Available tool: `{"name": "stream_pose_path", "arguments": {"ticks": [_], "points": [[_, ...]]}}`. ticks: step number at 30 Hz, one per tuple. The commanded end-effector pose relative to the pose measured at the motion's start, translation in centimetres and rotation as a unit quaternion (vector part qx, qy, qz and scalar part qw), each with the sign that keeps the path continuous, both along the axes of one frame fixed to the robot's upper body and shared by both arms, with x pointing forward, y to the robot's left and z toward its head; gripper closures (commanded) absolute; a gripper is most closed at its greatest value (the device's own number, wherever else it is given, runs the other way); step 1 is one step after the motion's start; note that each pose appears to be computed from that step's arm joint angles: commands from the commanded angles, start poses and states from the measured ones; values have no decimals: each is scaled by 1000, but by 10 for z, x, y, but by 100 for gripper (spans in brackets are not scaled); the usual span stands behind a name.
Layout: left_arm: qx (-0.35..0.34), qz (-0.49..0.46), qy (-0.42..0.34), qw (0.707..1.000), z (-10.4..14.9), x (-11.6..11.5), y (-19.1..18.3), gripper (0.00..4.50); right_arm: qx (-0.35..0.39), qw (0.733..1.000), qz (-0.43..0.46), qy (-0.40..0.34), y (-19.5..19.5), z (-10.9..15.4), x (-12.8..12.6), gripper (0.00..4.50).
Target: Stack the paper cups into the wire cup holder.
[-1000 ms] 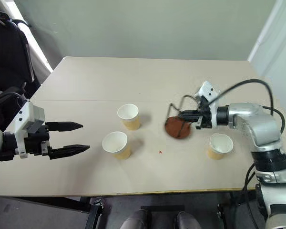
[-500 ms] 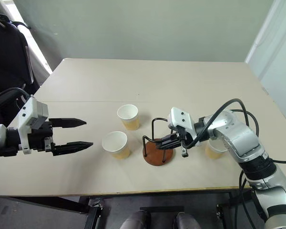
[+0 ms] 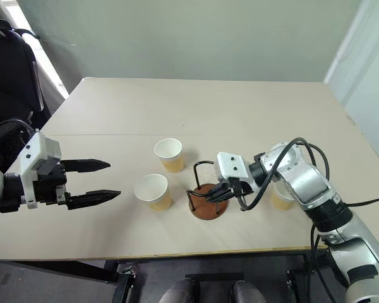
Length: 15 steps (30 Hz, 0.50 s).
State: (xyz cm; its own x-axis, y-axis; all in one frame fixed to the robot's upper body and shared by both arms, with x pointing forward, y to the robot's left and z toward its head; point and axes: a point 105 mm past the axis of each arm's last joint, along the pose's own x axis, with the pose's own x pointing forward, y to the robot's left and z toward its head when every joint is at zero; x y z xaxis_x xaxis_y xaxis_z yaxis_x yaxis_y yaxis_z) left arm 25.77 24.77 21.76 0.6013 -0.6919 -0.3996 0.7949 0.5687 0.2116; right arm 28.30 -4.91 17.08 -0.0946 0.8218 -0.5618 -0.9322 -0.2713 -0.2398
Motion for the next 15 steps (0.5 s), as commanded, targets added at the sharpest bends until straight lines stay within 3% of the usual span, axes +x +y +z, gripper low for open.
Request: {"name": "stream_pose_path", "arguments": {"ticks": [1,7,10,11,15], "points": [[7,-4,-26,1000,14,-3,-2,0,-15,1000,17,-4,-2,2,-2,348],[6,-11,-31,999,17,-2,-3,0,-15,1000,11,-17,-7,10,2,134],[5,-25,-41,999,23,0,-5,0,-7,999,-2,-37,-16,29,7,26],[5,-31,-44,999,26,0,-7,0,-7,999,-8,-43,-21,35,7,3],[-35,-79,-81,993,49,1,-23,0,-8,997,-40,-71,-46,65,6,3]]}}
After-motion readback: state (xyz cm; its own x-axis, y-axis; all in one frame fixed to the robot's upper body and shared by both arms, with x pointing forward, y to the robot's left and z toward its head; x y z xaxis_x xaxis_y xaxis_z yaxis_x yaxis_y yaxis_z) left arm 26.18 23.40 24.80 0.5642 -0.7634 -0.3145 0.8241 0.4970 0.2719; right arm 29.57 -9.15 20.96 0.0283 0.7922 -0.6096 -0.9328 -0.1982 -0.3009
